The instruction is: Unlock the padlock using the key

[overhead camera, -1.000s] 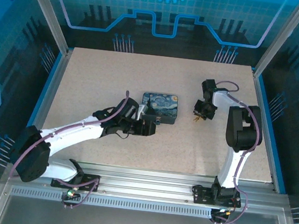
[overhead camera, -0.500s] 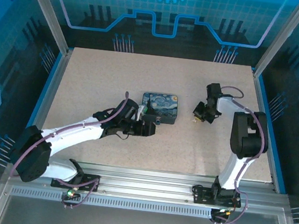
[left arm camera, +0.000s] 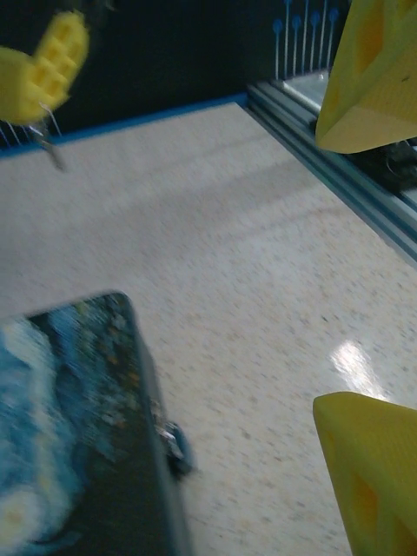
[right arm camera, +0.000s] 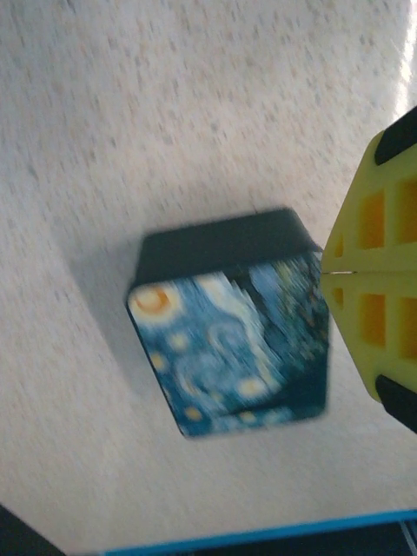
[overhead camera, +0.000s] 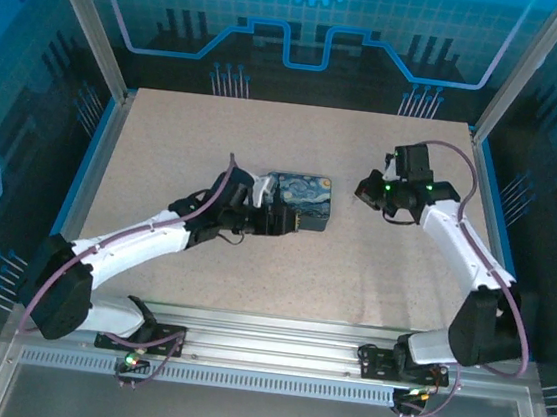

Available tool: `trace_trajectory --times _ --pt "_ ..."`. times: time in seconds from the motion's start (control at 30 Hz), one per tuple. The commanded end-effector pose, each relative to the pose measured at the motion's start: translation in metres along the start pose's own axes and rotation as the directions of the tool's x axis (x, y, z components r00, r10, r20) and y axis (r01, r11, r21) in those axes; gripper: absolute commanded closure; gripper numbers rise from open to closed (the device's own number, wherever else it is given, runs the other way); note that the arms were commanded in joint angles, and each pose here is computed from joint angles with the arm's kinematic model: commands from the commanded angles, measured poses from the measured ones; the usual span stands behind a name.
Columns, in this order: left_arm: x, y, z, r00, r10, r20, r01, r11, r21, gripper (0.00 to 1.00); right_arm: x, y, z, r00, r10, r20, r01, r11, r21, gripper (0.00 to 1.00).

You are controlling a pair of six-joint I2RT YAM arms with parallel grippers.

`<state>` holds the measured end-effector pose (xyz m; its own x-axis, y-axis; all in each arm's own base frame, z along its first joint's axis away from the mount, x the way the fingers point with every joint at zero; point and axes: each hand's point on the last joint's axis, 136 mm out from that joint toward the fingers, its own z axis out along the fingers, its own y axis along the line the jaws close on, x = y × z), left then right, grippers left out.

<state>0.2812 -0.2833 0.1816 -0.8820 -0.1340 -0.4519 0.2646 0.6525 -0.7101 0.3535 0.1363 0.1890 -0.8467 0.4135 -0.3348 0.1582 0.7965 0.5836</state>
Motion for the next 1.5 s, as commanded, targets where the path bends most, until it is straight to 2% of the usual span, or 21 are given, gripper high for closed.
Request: trace_trajectory --times 0.0,0.1,0.37,0.7,0.93,1.13,1.47 --pt "-0.037 -0.054 -0.025 0.988 0.111 0.105 -0.127 0.978 0.166 0.24 0.018 0.041 -0.029 0.998 -0.059 -0.034 0.055 0.992 -0.111 1.00" --pt "-0.050 -0.073 -0.037 0.978 0.152 0.141 -0.181 0.958 0.224 0.19 0.030 0.070 -0.051 0.992 -0.123 -0.028 0.115 0.973 -0.201 1.00" --pt "-0.058 -0.110 -0.057 0.950 0.239 0.201 -0.301 0.870 0.390 0.22 0.064 0.130 -0.095 0.964 -0.261 -0.056 0.207 0.860 -0.466 1.00" --pt "-0.042 -0.149 -0.074 0.945 0.273 0.179 -0.323 0.707 0.629 0.24 0.078 0.155 -0.114 0.952 -0.298 -0.073 0.196 0.773 -0.603 1.00" --pt "-0.039 -0.146 -0.066 0.953 0.263 0.148 -0.295 0.711 0.638 0.24 0.080 0.164 -0.121 0.952 -0.294 -0.082 0.174 0.743 -0.647 1.00" --pt "-0.034 -0.153 -0.065 0.950 0.279 0.141 -0.301 0.693 0.655 0.25 0.082 0.166 -0.123 0.953 -0.291 -0.084 0.163 0.729 -0.665 1.00" --pt "-0.030 -0.155 -0.067 0.949 0.283 0.141 -0.304 0.692 0.655 0.53 0.081 0.164 -0.122 0.955 -0.284 -0.084 0.160 0.733 -0.661 1.00"
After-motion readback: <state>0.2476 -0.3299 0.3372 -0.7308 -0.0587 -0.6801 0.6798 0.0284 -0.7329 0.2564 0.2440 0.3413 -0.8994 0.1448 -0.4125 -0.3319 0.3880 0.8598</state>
